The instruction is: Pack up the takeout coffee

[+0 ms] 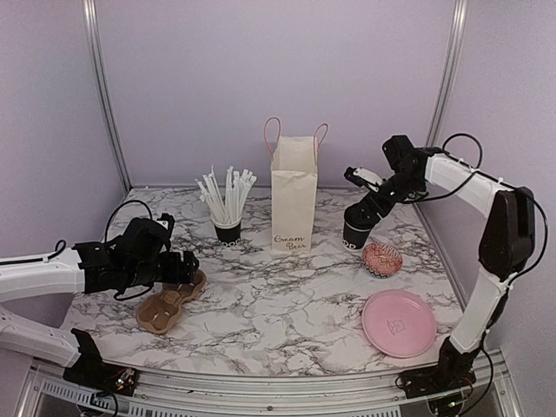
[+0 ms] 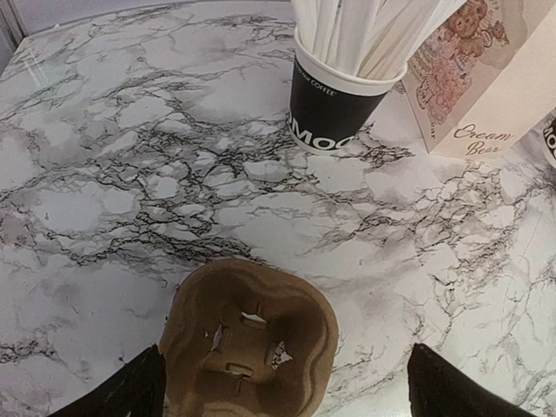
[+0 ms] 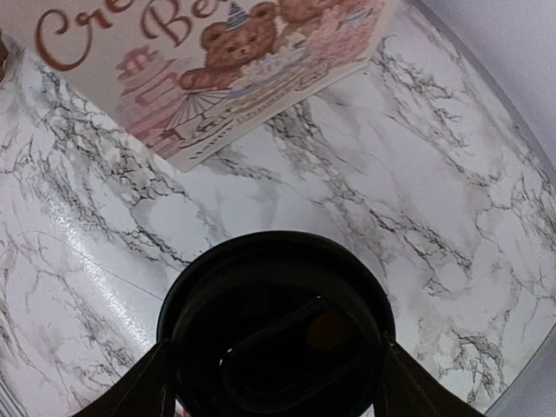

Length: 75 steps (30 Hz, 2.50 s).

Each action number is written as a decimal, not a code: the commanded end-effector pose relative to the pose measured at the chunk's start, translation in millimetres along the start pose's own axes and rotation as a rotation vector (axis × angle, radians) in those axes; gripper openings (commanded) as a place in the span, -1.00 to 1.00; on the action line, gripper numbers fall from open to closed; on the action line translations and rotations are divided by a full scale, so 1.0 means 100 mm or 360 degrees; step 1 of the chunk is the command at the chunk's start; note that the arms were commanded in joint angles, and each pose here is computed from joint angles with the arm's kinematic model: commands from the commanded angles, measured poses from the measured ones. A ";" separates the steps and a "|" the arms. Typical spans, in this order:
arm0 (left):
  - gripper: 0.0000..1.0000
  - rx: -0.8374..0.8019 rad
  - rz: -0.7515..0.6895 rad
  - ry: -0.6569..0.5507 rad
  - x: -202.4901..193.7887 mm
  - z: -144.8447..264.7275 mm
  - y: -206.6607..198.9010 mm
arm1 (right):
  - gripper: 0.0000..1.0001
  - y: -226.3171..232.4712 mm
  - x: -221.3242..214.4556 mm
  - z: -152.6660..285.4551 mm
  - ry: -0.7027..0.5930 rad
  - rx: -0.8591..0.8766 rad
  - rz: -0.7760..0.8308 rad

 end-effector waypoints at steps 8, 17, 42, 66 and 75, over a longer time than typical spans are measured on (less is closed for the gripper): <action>0.54 0.0244 0.0054 0.0447 -0.21 -0.10 0.46 | 0.42 -0.97 -0.14 -0.15 -0.0039 -0.0194 -0.0320; 0.29 0.0171 -0.0003 0.0612 -0.33 0.06 0.41 | 0.91 -1.01 -0.19 -0.26 -0.0011 -0.0167 -0.0373; 0.30 -0.0062 -0.0011 0.0426 0.06 0.08 -0.15 | 0.97 -0.12 2.00 0.69 -0.0770 -0.0149 -0.0213; 0.33 -0.0084 0.0070 0.0430 -0.02 0.02 -0.24 | -0.54 -0.49 1.89 0.31 -0.0609 -0.0412 -0.0412; 0.35 -0.0102 0.0076 0.0416 0.01 0.02 -0.28 | -1.00 -0.44 1.93 0.58 -0.0672 -0.0434 -0.0365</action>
Point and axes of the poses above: each gripper's point midway between its finger pads, its own z axis back along the fingers, its own y axis along the line the jaws close on, x = y × z, the point moved 1 cm from there along z, back along the fingers, and after that the axes turned 10 degrees about z, right-handed, at the moved point
